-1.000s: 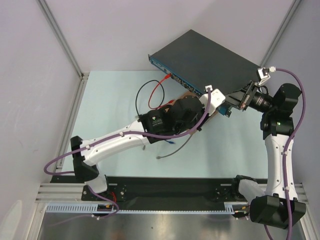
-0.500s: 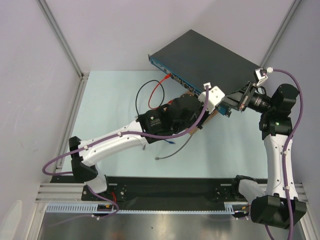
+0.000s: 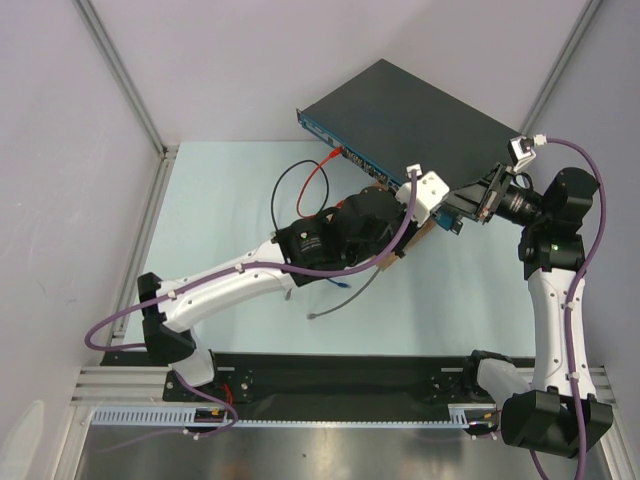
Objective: Insert the plug into the switch port
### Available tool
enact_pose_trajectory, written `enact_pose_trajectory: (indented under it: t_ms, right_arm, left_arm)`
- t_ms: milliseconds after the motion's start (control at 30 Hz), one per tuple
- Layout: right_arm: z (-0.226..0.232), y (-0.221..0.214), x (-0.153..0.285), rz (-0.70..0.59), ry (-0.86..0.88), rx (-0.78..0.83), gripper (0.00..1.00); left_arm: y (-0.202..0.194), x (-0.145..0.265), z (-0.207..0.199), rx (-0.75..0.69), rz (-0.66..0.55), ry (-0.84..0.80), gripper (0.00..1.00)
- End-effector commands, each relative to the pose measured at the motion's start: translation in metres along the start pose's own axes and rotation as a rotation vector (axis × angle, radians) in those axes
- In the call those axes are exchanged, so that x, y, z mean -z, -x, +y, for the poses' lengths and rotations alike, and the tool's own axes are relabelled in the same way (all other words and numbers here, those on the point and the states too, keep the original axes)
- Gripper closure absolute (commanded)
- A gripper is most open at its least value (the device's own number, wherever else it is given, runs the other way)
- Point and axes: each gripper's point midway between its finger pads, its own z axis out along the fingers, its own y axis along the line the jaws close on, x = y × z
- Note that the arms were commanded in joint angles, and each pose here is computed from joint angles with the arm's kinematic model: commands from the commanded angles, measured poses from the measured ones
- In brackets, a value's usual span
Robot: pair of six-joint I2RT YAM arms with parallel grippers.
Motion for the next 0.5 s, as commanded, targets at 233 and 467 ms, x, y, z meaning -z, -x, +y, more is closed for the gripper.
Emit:
enact_pose_trajectory:
  t_ms: [233,467]
  right_arm:
    - [0.01,-0.004,0.001,0.024,0.024,0.021,0.9]
    - [0.001,0.021,0.018,-0.066,-0.124,0.159,0.07]
  left_arm:
    - [0.033,0.014,0.004,0.03,-0.088,-0.035,1.0]
    - [0.0,0.026,-0.007,0.07,0.157,-0.12,1.0]
